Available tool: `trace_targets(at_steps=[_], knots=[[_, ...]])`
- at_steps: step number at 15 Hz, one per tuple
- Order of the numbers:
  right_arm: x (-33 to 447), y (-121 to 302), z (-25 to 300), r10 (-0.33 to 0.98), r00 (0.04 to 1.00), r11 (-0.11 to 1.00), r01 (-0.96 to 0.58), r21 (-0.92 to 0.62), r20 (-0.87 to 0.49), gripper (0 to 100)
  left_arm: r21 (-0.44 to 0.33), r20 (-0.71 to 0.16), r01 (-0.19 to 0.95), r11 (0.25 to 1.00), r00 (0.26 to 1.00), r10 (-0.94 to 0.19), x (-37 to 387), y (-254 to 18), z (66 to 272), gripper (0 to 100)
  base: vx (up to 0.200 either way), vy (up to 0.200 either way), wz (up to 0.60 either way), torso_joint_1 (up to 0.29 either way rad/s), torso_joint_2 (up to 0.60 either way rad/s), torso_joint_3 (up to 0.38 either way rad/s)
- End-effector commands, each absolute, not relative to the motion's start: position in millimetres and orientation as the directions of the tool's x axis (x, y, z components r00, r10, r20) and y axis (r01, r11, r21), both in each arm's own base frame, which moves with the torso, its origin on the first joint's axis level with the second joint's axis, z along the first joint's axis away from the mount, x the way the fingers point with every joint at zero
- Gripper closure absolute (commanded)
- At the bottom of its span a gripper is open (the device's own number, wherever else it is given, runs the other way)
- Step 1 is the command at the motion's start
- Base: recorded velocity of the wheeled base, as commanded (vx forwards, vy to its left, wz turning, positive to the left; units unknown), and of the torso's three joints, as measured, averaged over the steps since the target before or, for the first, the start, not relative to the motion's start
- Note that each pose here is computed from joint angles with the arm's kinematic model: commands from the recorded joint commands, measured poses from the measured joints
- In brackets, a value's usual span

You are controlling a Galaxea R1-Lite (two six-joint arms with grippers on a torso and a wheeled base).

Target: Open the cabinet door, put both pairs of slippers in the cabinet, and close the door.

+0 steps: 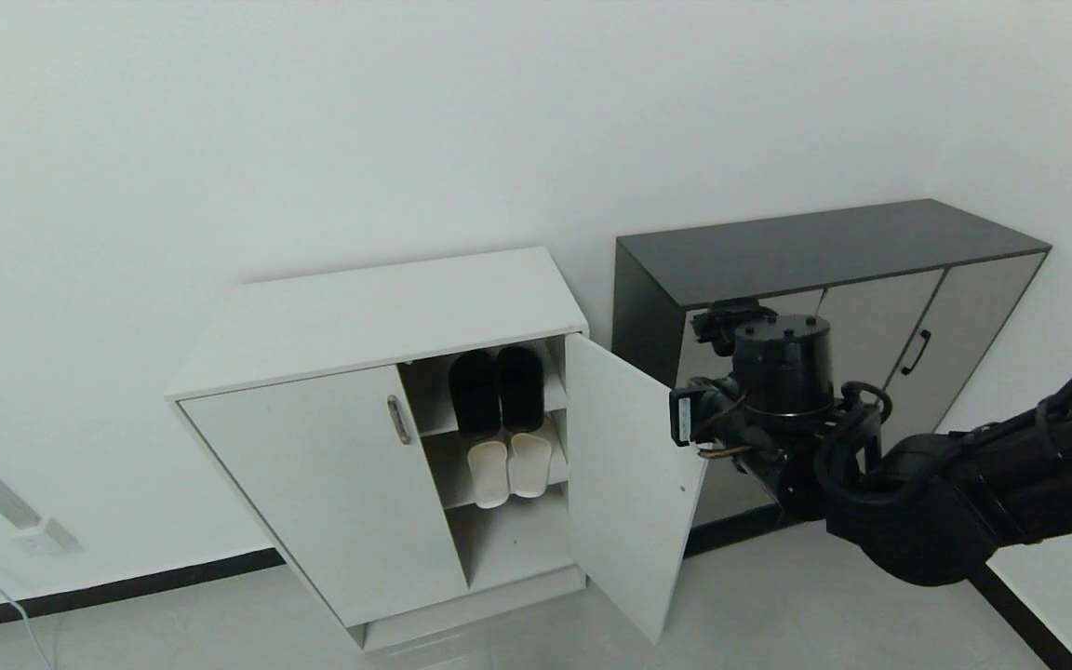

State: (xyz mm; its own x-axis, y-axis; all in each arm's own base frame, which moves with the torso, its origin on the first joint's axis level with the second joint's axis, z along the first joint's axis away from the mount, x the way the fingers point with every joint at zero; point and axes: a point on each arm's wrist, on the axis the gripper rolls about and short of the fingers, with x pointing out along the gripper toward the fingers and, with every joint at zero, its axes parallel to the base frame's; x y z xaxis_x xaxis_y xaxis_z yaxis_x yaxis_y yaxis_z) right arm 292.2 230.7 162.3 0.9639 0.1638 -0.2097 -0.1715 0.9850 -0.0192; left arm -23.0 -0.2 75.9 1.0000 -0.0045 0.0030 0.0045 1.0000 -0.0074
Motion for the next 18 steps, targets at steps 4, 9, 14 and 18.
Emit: trace_targets(at_steps=[4, 9, 14, 18], knots=[[350.8, 221.1, 153.1, 0.151, 0.962, 0.988, -0.154, 0.002, -0.228, 100, -0.008, 0.002, 0.005, 1.000, 1.000, -0.005, -22.9, -0.2, 75.9, 100, 0.000, 0.000, 0.00, 0.000, 0.00, 0.000], [385.1, 212.7, 130.0, 0.138, 0.957, 0.990, -0.141, 0.006, -0.255, 100, -0.008, 0.002, 0.005, 1.000, 1.000, -0.005, -22.9, -0.2, 75.9, 100, 0.000, 0.000, 0.00, 0.000, 0.00, 0.000], [400.2, 206.0, 109.7, 0.121, 0.950, 0.992, -0.126, 0.000, -0.289, 100, -0.008, 0.002, 0.005, 1.000, 1.000, -0.005, -22.9, -0.2, 75.9, 100, 0.000, 0.000, 0.00, 0.000, 0.00, 0.000], [403.6, 205.5, 99.2, 0.115, 0.944, 0.993, -0.120, 0.002, -0.309, 100, -0.008, 0.002, 0.005, 1.000, 1.000, -0.005, -22.9, -0.2, 75.9, 100, 0.000, 0.000, 0.00, 0.000, 0.00, 0.000]])
